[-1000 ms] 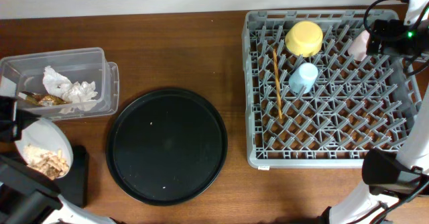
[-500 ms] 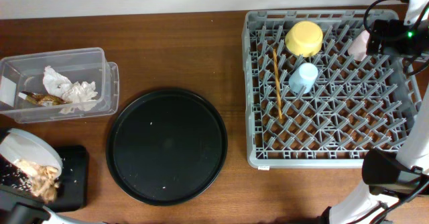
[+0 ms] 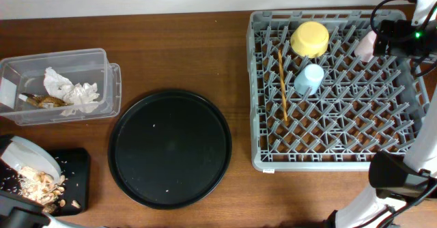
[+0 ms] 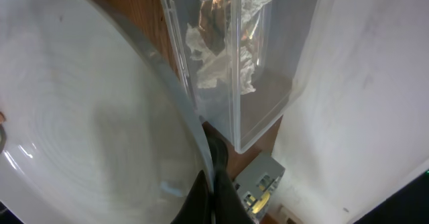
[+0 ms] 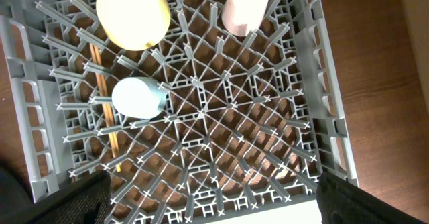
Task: Sort waste into correct bins and load items into the dishwasher rack
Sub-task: 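Carry the plate left and tip the food scraps onto the black tray, then bring the empty plate back and set it on the round tray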
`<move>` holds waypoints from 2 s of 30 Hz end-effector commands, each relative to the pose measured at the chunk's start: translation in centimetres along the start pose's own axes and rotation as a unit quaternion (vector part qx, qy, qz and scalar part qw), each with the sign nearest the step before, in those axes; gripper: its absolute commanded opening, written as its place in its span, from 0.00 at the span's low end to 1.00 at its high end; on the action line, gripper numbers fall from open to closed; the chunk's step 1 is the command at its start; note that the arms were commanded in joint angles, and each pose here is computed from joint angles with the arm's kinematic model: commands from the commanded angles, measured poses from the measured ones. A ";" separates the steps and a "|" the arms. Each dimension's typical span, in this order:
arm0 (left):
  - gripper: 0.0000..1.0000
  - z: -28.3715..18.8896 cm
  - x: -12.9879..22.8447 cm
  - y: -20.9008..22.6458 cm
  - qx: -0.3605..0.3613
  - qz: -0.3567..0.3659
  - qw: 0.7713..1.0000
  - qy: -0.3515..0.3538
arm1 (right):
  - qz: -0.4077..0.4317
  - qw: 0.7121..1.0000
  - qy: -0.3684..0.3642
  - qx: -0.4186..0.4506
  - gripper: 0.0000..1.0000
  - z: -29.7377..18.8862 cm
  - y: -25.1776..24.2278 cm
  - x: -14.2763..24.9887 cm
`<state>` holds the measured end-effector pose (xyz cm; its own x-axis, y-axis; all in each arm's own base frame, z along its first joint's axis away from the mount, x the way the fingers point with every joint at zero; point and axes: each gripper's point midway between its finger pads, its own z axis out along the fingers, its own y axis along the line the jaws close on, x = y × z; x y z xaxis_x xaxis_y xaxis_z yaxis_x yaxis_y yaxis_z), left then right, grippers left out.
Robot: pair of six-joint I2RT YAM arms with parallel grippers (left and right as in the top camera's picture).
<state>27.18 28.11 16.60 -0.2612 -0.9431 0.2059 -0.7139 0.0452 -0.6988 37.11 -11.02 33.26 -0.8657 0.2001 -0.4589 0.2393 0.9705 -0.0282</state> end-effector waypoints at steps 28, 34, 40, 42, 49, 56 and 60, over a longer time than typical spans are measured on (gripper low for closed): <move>0.00 -5.7 4.1 -4.4 0.216 0.057 0.974 0.029 | 0.001 1.000 0.003 0.008 0.99 0.1 -0.3 0.1; 0.00 -3.8 15.1 -9.5 0.091 0.221 0.968 0.071 | 0.001 1.000 0.003 0.008 0.98 0.1 -0.3 0.1; 0.00 -1.7 28.6 -12.6 0.061 0.411 0.895 0.161 | 0.001 1.000 0.003 0.008 0.98 0.1 -0.3 0.1; 0.00 0.1 32.2 -12.2 0.030 0.485 0.852 0.197 | 0.001 1.000 0.003 0.008 0.98 0.1 -0.3 0.1; 0.00 11.1 40.0 -4.9 -0.171 0.580 0.770 0.203 | 0.001 1.000 0.003 0.008 0.98 0.1 -0.3 0.1; 0.08 18.2 41.7 1.7 -0.201 0.652 0.716 0.150 | 0.001 1.000 0.003 0.008 0.98 0.1 -0.3 0.1; 0.44 18.3 41.6 2.2 -0.212 0.666 0.703 0.135 | 0.001 1.000 0.003 0.008 0.98 0.1 -0.3 0.1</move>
<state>26.24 -17.86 11.01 -0.9612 0.1279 -0.2445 0.1777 0.9648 -0.1939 37.09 -11.08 33.26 -0.8657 0.2005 -0.4587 0.2413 0.9699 -0.0314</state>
